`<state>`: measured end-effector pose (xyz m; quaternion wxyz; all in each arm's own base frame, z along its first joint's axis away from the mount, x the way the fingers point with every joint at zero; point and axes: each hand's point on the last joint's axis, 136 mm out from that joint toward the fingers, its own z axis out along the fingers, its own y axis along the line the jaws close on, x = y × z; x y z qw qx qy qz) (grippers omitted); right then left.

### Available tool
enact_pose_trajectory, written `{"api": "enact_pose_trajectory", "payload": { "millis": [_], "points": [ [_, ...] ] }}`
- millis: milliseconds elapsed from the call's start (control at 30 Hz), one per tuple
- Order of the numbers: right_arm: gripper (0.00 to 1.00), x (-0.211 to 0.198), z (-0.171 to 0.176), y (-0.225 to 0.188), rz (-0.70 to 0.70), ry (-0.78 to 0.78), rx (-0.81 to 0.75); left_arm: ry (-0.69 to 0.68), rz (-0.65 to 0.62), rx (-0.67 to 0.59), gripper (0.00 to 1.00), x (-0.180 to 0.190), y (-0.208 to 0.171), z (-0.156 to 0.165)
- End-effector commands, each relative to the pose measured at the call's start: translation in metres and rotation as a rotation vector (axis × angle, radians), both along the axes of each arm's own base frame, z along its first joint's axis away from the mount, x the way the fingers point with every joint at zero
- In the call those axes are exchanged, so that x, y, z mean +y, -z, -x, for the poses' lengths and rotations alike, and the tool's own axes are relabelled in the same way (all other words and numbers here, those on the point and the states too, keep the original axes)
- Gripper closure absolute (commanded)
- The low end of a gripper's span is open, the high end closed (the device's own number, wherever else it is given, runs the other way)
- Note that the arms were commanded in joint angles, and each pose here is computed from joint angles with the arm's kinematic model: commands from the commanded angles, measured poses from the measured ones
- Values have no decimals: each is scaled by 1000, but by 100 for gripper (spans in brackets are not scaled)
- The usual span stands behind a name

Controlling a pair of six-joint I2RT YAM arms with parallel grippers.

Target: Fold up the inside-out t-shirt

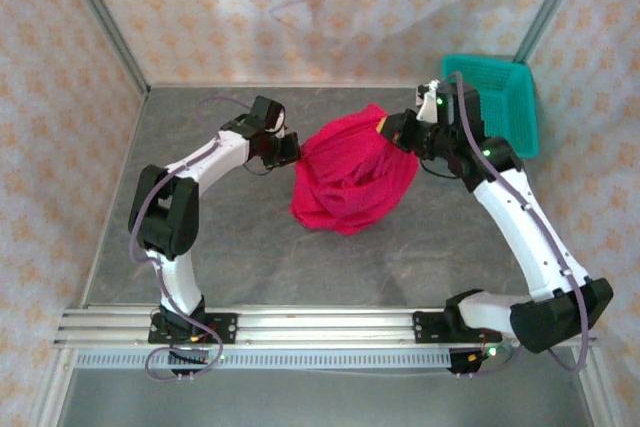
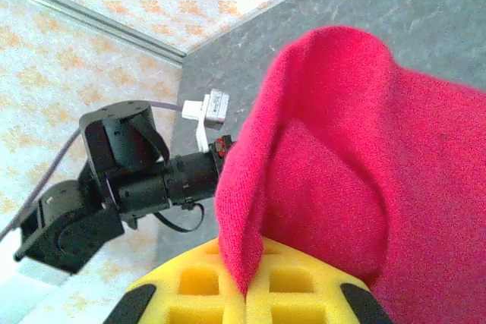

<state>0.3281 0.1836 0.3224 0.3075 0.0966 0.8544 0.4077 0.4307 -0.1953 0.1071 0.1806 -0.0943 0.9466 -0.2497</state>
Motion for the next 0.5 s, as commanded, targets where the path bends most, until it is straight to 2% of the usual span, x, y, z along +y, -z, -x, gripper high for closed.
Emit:
{"api": "enact_pose_trajectory", "payload": {
  "millis": [0,67,100,133,167,233,267,333,467],
  "points": [
    [100,3,-21,27,-135,30,108,-28,-93,41,100,21,19,12],
    [100,0,-29,62,-93,67,195,0,-109,-6,97,19,4,15],
    [98,-2,-33,76,-69,83,227,12,-117,-31,88,17,-4,16],
    [86,-5,-36,90,-34,94,261,25,-122,-61,75,16,-12,18],
    [69,-7,-38,100,6,94,278,39,-123,-87,65,14,-20,20],
    [46,-15,-41,113,92,109,298,66,-109,-136,53,10,-33,24],
    [40,-23,-41,117,146,124,297,90,-91,-161,49,4,-40,27],
    [32,-40,-39,119,234,161,286,151,-70,-208,46,-10,-53,35],
    [27,-86,-29,125,339,271,287,293,-56,-284,42,-58,-71,58]
  ]
}}
